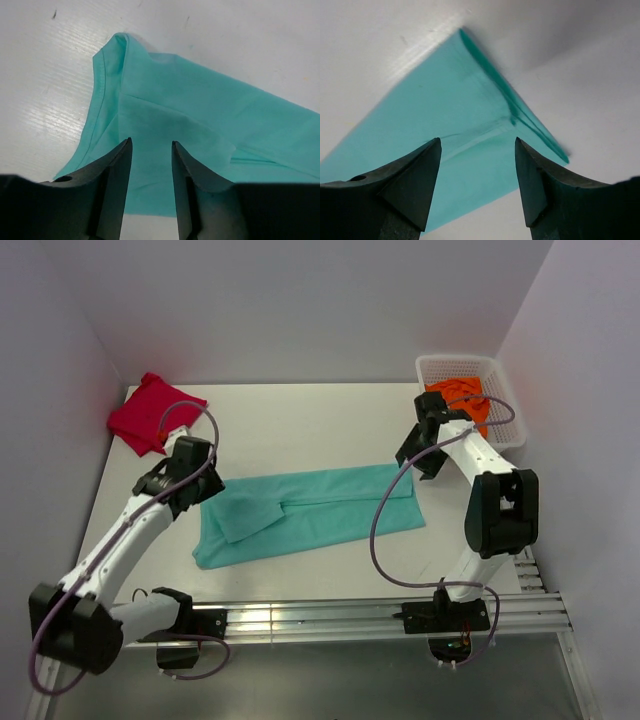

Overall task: Fold and stack the t-shirts
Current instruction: Fold the tshirt

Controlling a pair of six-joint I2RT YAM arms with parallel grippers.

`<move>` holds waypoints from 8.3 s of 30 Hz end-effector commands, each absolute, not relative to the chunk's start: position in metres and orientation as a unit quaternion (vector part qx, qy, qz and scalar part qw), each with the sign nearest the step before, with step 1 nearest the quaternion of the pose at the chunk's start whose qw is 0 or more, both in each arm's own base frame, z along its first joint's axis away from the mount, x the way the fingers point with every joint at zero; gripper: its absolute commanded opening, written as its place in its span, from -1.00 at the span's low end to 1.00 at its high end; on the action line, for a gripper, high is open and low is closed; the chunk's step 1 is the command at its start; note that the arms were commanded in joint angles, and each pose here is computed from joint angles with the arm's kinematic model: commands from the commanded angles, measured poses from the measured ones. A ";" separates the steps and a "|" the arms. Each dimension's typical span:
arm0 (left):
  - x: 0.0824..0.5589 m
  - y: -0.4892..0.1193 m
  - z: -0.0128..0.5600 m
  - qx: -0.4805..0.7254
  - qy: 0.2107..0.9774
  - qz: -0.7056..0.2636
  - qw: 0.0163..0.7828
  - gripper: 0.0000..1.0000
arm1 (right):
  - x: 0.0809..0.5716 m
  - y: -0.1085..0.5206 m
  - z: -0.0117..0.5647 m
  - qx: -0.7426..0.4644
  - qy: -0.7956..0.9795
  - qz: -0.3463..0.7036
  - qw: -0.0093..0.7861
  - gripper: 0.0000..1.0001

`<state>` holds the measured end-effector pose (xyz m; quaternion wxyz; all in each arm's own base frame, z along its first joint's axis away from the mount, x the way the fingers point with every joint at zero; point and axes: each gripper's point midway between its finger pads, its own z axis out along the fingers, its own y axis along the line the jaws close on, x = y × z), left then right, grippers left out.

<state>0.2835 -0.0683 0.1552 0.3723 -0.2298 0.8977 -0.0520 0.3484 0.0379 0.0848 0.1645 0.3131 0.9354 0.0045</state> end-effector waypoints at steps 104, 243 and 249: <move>0.554 -0.220 -0.005 -0.176 0.954 -0.105 0.217 -0.81 | 0.250 0.147 0.160 -0.033 0.974 0.044 0.222 0.57; 0.100 -0.211 0.095 -0.201 0.950 -0.118 0.206 -0.99 | 0.120 0.147 0.087 0.189 0.943 0.233 0.145 -1.00; 0.111 -0.218 0.126 -0.192 0.947 -0.120 0.228 -0.99 | 0.139 0.161 0.122 0.178 0.943 0.235 0.152 -1.00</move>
